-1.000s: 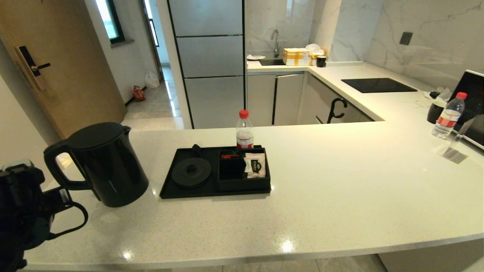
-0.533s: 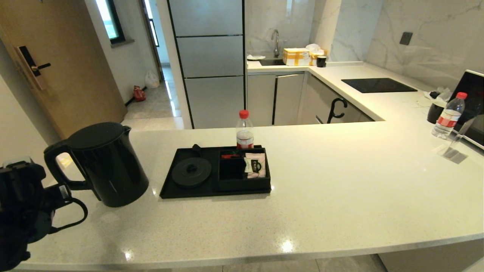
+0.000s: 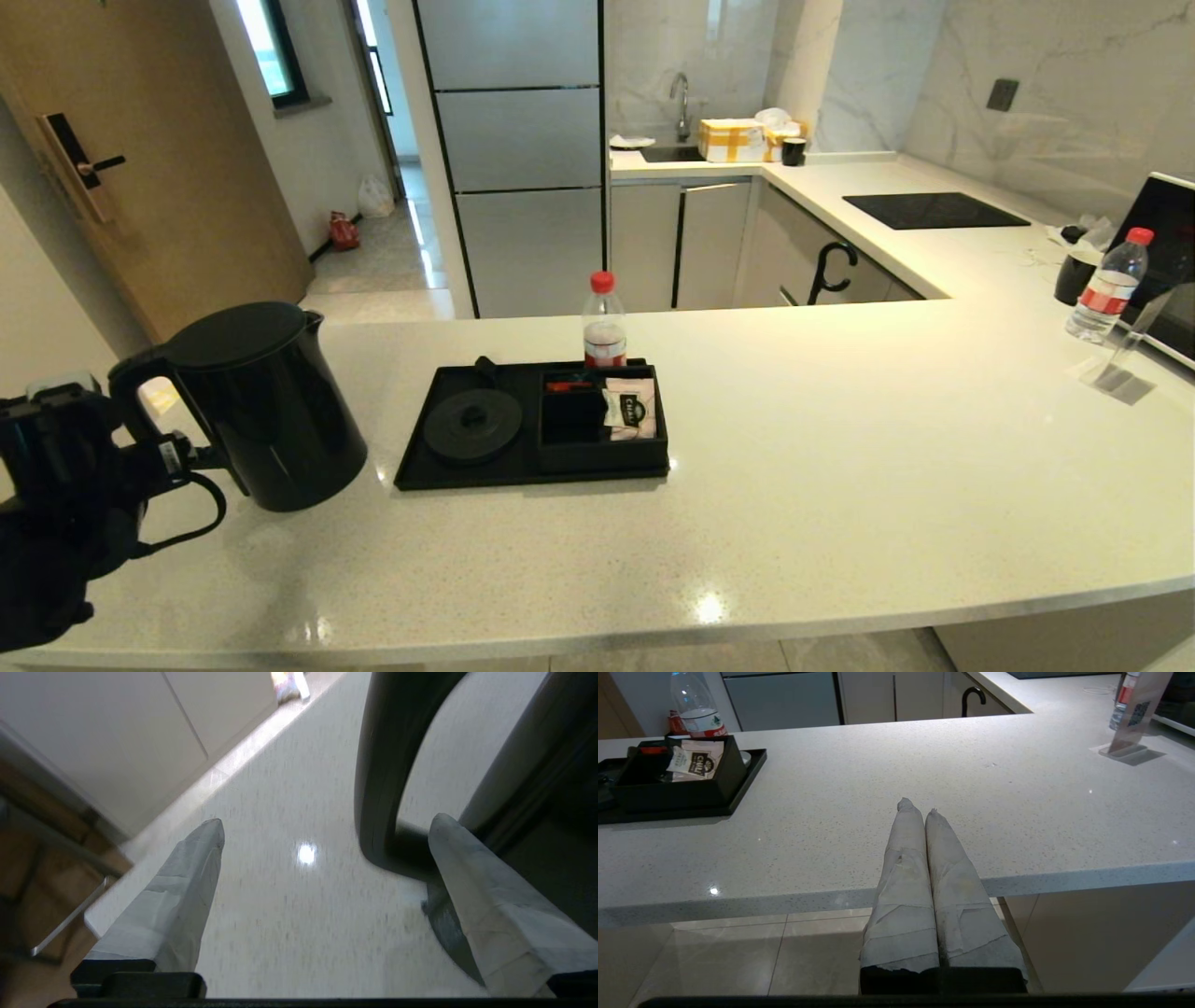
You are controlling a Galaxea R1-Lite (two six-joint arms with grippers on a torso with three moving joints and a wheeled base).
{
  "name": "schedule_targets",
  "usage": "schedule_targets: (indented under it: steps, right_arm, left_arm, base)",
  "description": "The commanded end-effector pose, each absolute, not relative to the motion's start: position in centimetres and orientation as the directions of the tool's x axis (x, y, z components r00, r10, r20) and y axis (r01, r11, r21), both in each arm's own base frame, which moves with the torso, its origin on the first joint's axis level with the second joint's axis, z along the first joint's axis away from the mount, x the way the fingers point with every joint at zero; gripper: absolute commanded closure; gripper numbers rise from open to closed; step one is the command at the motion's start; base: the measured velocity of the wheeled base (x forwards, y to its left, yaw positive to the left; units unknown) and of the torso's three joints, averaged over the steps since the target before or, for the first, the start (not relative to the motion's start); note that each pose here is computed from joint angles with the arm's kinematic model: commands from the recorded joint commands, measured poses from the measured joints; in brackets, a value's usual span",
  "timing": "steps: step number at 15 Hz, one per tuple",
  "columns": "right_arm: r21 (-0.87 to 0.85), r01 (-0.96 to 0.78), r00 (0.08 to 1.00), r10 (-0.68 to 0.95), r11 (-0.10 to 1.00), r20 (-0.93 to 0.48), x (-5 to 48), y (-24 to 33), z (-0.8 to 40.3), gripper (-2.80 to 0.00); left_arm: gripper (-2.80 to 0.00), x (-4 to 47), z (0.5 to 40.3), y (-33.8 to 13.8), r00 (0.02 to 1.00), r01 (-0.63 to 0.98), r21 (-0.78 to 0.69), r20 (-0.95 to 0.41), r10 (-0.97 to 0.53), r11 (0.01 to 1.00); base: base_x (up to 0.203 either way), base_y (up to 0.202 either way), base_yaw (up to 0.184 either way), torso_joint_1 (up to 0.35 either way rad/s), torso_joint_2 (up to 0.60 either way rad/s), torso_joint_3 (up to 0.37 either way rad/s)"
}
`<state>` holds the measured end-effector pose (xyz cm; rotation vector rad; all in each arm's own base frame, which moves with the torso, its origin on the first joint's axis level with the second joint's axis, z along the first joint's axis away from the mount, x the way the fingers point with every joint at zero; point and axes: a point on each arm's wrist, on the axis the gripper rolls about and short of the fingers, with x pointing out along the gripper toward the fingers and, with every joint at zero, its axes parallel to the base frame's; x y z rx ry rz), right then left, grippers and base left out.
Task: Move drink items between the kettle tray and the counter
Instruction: Return the kettle to its original position
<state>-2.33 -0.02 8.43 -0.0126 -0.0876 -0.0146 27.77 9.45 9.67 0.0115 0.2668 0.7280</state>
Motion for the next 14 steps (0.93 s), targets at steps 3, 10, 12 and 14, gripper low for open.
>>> schedule_targets:
  steps: [3, 10, 12, 14]
  right_arm:
    - [-0.013, 0.015, 0.998, -0.014, 1.000, 0.055, -2.1, 0.0, 7.5, 0.00]
    - [-0.013, 0.015, 0.998, -0.014, 1.000, 0.055, -2.1, 0.0, 7.5, 0.00]
    - [-0.013, 0.015, 0.998, -0.014, 1.000, 0.055, -2.1, 0.0, 7.5, 0.00]
    - [-0.013, 0.015, 0.998, -0.014, 1.000, 0.055, -2.1, 0.0, 7.5, 0.00]
  left_arm:
    - [-2.80, 28.8, 9.2, 11.0, 0.739, -0.649, 0.117, -0.141, 0.659, 0.752]
    - [-2.80, 30.3, 7.0, 13.6, 0.764, -0.618, 0.134, -0.130, 0.632, 0.775]
    - [-2.80, 30.8, 6.8, 13.9, 0.786, -0.592, 0.128, -0.124, 0.605, 0.796]
    - [-2.80, 31.3, 6.8, 14.1, 0.796, -0.582, 0.124, -0.115, 0.594, 0.804]
  base:
    - [0.000, 0.000, 0.000, 0.000, 0.00, 0.000]
    - [0.000, 0.000, 0.000, 0.000, 0.00, 0.000]
    - [0.000, 0.000, 0.000, 0.000, 0.00, 0.000]
    - [0.000, 0.000, 0.000, 0.000, 0.00, 0.000]
